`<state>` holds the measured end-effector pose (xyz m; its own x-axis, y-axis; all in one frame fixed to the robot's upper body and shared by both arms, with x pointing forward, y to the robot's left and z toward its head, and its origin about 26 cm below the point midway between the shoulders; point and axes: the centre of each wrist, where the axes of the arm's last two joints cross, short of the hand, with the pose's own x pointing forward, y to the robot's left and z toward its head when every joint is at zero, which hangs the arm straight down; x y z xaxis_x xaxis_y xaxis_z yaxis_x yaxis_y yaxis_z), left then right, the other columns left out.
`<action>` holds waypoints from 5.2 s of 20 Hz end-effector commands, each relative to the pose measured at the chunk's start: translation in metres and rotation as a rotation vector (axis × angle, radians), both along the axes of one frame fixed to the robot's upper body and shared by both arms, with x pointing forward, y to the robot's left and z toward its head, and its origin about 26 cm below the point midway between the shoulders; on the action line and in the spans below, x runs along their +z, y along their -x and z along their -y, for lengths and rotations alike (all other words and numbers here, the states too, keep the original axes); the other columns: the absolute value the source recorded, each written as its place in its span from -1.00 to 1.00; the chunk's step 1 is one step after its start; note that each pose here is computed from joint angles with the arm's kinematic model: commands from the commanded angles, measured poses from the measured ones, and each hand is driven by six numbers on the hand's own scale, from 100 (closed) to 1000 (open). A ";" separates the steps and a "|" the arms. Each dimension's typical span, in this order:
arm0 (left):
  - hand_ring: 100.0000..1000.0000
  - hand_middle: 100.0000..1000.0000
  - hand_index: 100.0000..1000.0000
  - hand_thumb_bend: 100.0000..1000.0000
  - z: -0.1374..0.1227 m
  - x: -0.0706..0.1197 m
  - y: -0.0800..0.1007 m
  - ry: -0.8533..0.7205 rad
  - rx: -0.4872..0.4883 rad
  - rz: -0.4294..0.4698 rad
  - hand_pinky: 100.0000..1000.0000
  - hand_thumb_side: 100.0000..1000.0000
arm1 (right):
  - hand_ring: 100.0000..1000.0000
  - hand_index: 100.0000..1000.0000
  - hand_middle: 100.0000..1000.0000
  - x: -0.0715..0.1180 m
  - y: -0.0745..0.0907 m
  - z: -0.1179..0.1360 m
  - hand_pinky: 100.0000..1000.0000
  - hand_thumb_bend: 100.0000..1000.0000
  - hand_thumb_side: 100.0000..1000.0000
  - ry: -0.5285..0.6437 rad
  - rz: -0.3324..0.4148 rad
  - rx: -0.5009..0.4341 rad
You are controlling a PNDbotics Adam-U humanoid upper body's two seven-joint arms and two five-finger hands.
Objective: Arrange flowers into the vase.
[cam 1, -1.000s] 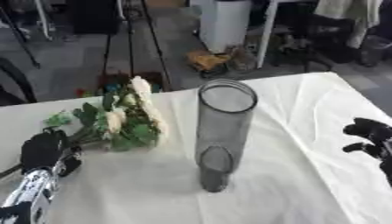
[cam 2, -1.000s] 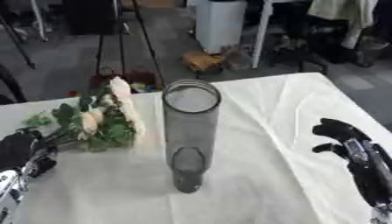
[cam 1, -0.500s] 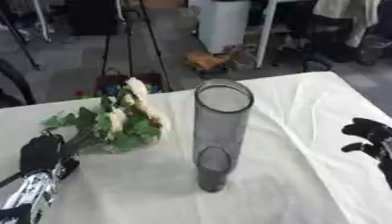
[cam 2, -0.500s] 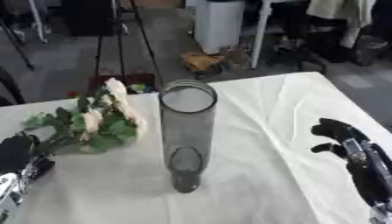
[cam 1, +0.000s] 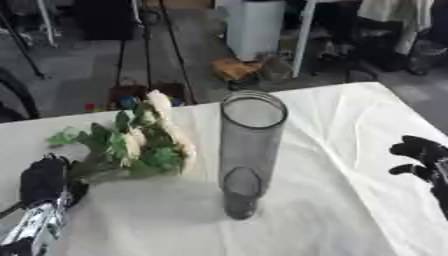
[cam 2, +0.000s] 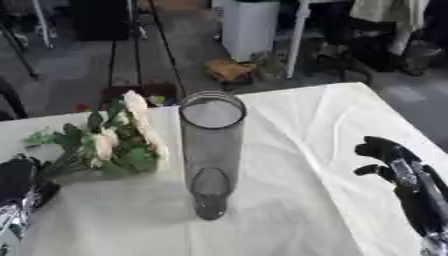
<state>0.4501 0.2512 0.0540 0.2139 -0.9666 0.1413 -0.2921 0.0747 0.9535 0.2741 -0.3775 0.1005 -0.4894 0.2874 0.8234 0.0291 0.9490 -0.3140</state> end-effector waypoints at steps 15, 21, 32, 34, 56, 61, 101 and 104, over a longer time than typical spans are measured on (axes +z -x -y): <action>-1.00 -1.00 -1.00 0.18 -0.008 0.103 0.006 0.147 -0.100 0.280 -1.00 -1.00 | 0.58 0.66 0.38 0.007 0.001 0.005 0.15 -1.00 0.72 0.007 0.020 -0.008; -1.00 -1.00 -1.00 0.24 -0.009 0.137 0.014 0.202 -0.110 0.379 -1.00 -1.00 | 0.58 0.66 0.38 0.006 0.001 0.006 0.15 -1.00 0.72 0.005 0.016 -0.011; -1.00 -1.00 -1.00 0.40 -0.007 0.181 0.022 0.396 -0.115 0.510 -1.00 -1.00 | 0.58 0.66 0.37 0.004 0.002 0.005 0.15 -1.00 0.72 -0.002 0.011 -0.011; -1.00 -1.00 -1.00 0.43 -0.004 0.186 0.022 0.461 -0.138 0.510 -1.00 -1.00 | 0.58 0.66 0.37 0.003 0.002 0.005 0.15 -1.00 0.72 -0.003 0.010 -0.010; -1.00 -1.00 -1.00 -0.24 0.037 0.243 0.026 0.880 -0.442 0.658 -1.00 -1.00 | 0.58 0.66 0.37 0.001 0.001 0.003 0.15 -1.00 0.72 -0.007 -0.004 0.011; -1.00 -1.00 -1.00 -0.21 0.041 0.250 0.027 0.913 -0.487 0.702 -1.00 -1.00 | 0.58 0.66 0.37 0.001 0.000 0.002 0.15 -1.00 0.72 -0.008 -0.005 0.014; -1.00 -1.00 -1.00 0.31 0.071 0.274 0.031 1.098 -0.790 0.589 -1.00 -0.86 | 0.58 0.66 0.36 0.001 -0.003 0.000 0.15 -1.00 0.75 -0.015 -0.003 0.038; -1.00 -1.00 -1.00 0.32 0.071 0.277 0.032 1.131 -0.810 0.583 -1.00 -0.88 | 0.58 0.66 0.36 0.001 -0.003 0.000 0.15 -1.00 0.75 -0.015 -0.004 0.038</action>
